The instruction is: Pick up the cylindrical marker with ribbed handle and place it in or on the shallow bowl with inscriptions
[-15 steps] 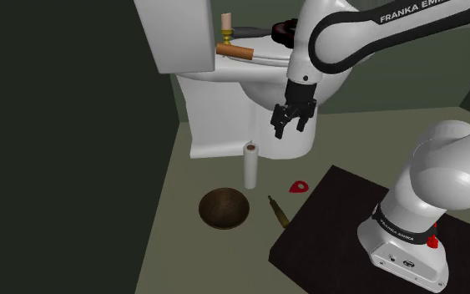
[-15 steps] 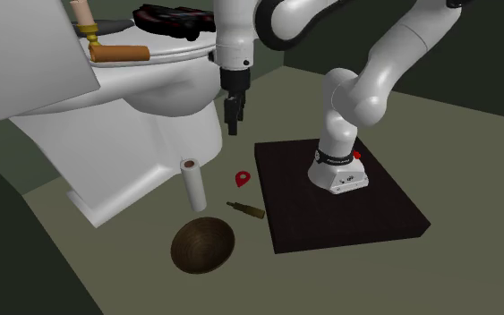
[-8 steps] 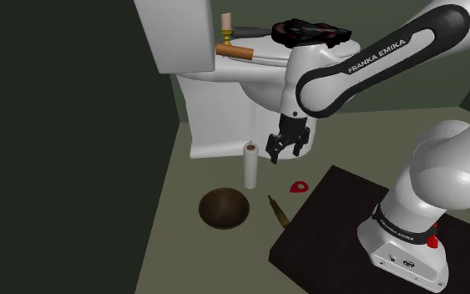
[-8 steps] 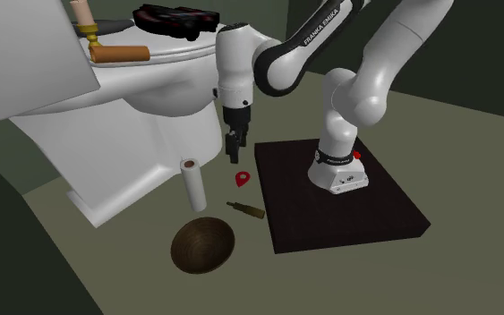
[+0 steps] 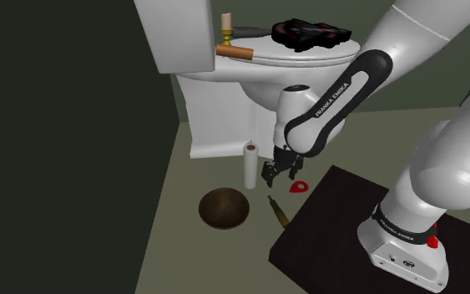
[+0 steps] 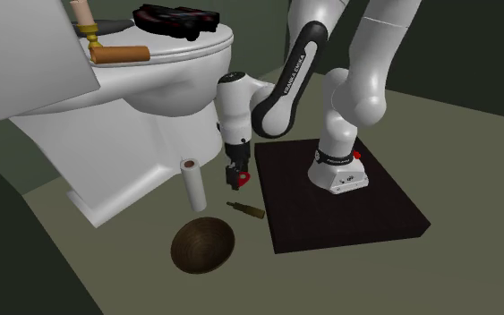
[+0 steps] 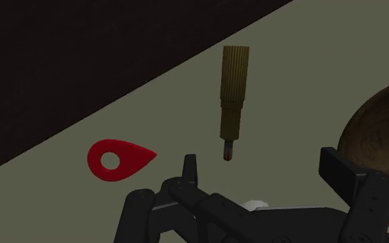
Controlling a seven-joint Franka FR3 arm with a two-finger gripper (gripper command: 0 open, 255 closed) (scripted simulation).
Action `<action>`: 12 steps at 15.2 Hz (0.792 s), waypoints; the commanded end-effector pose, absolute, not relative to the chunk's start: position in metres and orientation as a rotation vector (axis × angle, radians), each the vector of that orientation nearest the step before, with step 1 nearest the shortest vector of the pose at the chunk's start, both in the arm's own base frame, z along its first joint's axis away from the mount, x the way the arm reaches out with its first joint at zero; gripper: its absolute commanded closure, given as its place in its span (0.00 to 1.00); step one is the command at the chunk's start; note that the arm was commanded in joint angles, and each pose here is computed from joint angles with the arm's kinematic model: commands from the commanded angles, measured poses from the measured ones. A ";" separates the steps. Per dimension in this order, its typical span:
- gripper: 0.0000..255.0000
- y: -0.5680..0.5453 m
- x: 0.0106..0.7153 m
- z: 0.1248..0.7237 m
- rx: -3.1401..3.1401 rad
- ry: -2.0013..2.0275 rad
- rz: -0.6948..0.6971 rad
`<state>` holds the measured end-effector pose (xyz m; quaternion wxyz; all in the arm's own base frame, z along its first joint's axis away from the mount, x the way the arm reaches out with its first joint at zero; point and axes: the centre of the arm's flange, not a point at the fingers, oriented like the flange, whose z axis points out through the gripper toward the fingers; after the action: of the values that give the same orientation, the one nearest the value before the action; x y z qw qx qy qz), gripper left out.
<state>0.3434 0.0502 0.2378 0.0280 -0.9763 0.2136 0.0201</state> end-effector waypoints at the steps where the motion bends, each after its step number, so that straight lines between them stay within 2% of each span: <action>1: 0.00 0.054 0.343 0.210 -3.012 0.695 0.071; 7: 0.00 0.062 0.343 0.131 -3.005 0.796 0.107; 12: 0.00 0.063 0.341 0.110 -3.005 0.796 0.108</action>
<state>0.3420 0.0627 0.1152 0.0157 -0.9660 0.2558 0.0349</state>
